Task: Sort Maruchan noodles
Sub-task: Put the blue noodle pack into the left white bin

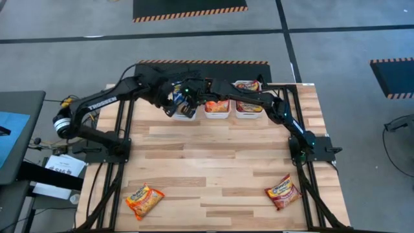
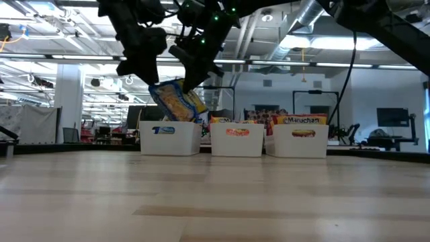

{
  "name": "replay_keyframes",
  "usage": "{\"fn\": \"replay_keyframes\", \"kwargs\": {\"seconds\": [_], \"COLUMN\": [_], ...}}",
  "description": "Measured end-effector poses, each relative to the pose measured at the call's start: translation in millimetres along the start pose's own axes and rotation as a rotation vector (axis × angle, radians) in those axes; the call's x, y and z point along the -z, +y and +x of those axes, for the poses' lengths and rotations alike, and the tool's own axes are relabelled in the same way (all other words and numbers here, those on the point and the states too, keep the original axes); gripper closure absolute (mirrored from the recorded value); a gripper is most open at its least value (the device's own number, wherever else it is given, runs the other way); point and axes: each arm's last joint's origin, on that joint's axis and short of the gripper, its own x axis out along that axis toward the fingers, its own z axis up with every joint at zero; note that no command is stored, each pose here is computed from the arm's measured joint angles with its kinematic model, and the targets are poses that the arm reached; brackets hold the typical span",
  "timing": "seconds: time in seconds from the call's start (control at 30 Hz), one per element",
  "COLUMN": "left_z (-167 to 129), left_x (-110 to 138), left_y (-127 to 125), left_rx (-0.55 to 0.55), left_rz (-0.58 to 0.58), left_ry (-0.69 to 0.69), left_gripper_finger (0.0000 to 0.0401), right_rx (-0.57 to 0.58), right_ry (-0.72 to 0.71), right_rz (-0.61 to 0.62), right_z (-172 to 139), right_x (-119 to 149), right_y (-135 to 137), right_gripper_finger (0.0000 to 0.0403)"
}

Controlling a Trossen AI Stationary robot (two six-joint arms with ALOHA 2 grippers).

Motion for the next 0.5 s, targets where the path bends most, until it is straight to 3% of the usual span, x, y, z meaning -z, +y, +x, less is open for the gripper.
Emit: {"fn": "replay_keyframes", "kwargs": {"seconds": [0.3, 0.5], "left_z": [32.5, 52.6], "left_x": [-2.6, -3.7], "left_y": [5.3, 7.1], "left_rx": [-0.051, -0.031], "left_rz": [0.023, 0.019], "left_ry": [0.086, 0.133], "left_gripper_finger": [0.0314, 0.0314], "right_rx": [-0.003, -0.071], "right_ry": [0.008, 0.029], "right_rz": [-0.004, -0.018], "right_z": [-0.1, 0.0], "right_x": [0.8, 2.1], "right_y": [0.4, 2.0], "right_gripper_finger": [0.0396, 0.0392]}}
